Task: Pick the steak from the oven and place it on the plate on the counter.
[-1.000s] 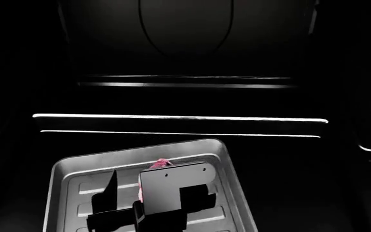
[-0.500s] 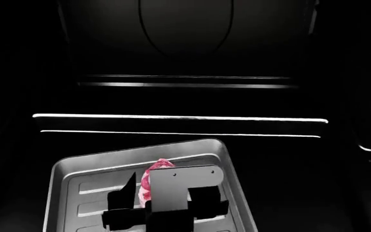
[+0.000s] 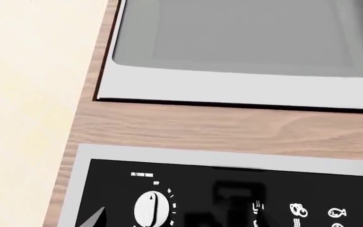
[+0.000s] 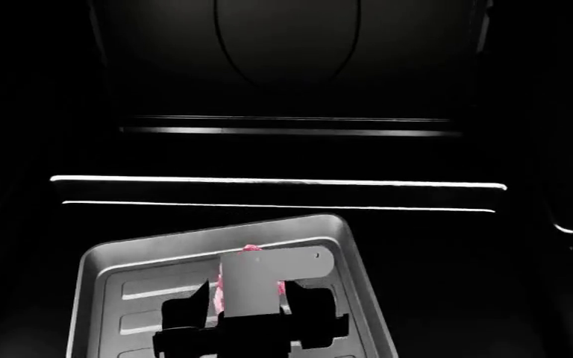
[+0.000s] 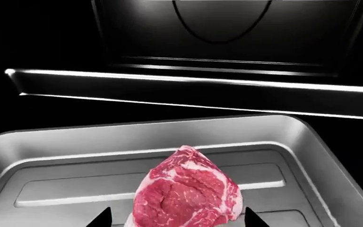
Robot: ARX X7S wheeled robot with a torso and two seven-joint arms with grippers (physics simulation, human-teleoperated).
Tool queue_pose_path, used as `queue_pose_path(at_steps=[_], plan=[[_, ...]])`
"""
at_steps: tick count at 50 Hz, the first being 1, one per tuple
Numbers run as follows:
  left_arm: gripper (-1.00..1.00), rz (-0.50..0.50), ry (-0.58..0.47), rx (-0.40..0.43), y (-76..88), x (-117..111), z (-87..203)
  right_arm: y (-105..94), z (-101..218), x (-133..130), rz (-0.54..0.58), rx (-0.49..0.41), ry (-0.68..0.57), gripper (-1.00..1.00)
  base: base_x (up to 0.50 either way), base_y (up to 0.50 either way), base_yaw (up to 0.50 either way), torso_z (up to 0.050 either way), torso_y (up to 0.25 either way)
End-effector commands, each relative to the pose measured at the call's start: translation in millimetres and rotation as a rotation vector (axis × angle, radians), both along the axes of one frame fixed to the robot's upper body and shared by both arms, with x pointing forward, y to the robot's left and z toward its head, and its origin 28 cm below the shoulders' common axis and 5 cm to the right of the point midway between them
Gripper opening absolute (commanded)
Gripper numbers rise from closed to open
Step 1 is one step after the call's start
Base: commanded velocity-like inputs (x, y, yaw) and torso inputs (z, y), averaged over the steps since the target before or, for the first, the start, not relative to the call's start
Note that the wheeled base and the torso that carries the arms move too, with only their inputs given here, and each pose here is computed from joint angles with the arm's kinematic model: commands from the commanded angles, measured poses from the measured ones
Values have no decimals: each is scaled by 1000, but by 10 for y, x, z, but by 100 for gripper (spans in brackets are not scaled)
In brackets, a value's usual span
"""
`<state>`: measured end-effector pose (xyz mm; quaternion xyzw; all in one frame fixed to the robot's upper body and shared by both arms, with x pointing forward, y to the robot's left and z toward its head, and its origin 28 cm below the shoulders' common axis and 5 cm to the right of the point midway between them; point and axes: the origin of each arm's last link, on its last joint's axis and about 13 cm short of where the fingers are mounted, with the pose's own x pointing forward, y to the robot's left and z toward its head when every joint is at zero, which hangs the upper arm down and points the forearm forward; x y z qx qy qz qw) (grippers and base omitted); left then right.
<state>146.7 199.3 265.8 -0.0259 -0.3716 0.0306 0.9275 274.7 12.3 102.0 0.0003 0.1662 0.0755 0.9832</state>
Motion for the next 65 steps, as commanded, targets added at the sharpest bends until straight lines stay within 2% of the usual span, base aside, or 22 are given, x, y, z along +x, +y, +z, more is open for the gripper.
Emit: queue_pose_path(at_steps=[1,7,8,26,43,55,56,65], plan=[[100,-2,-5,-3,1,-10,15,-5,17,17,-33,-5,99,100,0,0,0,0,0],[100,-3,-5,-5,0,-5,7,12,38,44,-20,-19,103,100,0,0,0,0,0],[100,-1,-42,-11,7,-11,19,16,39,47,-16,-30,101,100,0,0,0,0,0],[100,-9,-29,-10,11,-22,41,63,32,-14,3,-96,104,100,0,0,0,0,0],[100,-18,-31,-7,-1,-23,38,-5,5,-15,-21,-157,116,100,0,0,0,0,0],[100,-23,-29,-3,-12,-21,28,27,-26,-39,-11,-143,117,100,0,0,0,0,0],[100,-24,-29,-3,-13,-21,27,28,-26,-40,-8,-144,109,-100,0,0,0,0,0],[100,-39,-24,1,-38,-21,20,26,-18,-49,2,-133,89,-100,0,0,0,0,0]])
